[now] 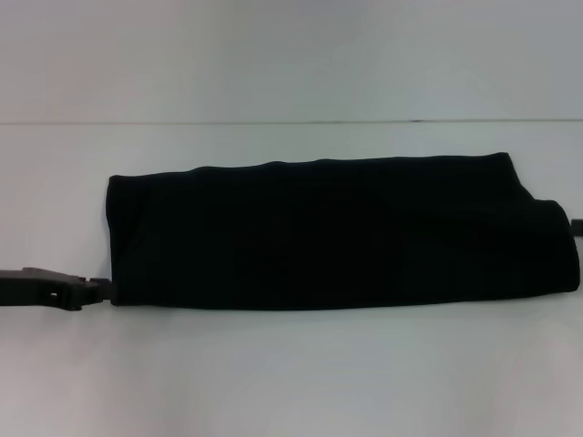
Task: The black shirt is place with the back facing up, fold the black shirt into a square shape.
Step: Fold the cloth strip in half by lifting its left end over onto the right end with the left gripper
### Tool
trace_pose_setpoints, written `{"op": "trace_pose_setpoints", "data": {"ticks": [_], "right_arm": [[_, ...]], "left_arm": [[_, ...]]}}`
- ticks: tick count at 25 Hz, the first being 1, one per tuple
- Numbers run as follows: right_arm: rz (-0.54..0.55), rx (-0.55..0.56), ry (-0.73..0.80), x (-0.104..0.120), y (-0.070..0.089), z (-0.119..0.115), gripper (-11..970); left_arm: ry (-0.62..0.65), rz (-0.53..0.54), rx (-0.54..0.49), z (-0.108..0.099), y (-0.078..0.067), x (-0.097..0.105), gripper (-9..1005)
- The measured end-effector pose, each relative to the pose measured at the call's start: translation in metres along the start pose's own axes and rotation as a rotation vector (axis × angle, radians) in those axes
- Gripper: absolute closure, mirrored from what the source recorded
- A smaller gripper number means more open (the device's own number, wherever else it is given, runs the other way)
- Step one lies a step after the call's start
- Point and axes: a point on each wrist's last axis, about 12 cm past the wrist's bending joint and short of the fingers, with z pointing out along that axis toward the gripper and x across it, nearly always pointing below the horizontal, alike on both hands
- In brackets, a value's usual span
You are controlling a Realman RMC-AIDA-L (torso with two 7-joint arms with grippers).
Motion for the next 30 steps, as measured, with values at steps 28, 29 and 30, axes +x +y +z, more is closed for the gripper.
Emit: {"op": "trace_pose_setpoints", "data": {"ticks": [28,29,30], "right_arm": [[0.014,0.021,-0.168,-0.04,0.01,0.01,280],[0.018,0.034,-0.166,-0.04,0.011,0.018,282],[0.019,0.054,-0.163,-0.041,0.012,0.026,284]], "left_arm": [[-0.154,-0.014,-0.031,-0.001,-0.008,-0.067,257],[-0.155,-0.014,-0.029,-0.001,-0.008,-0.067,257],[-0.155,-0.013,-0.027,0.0,-0.008,-0.067,257]]}}
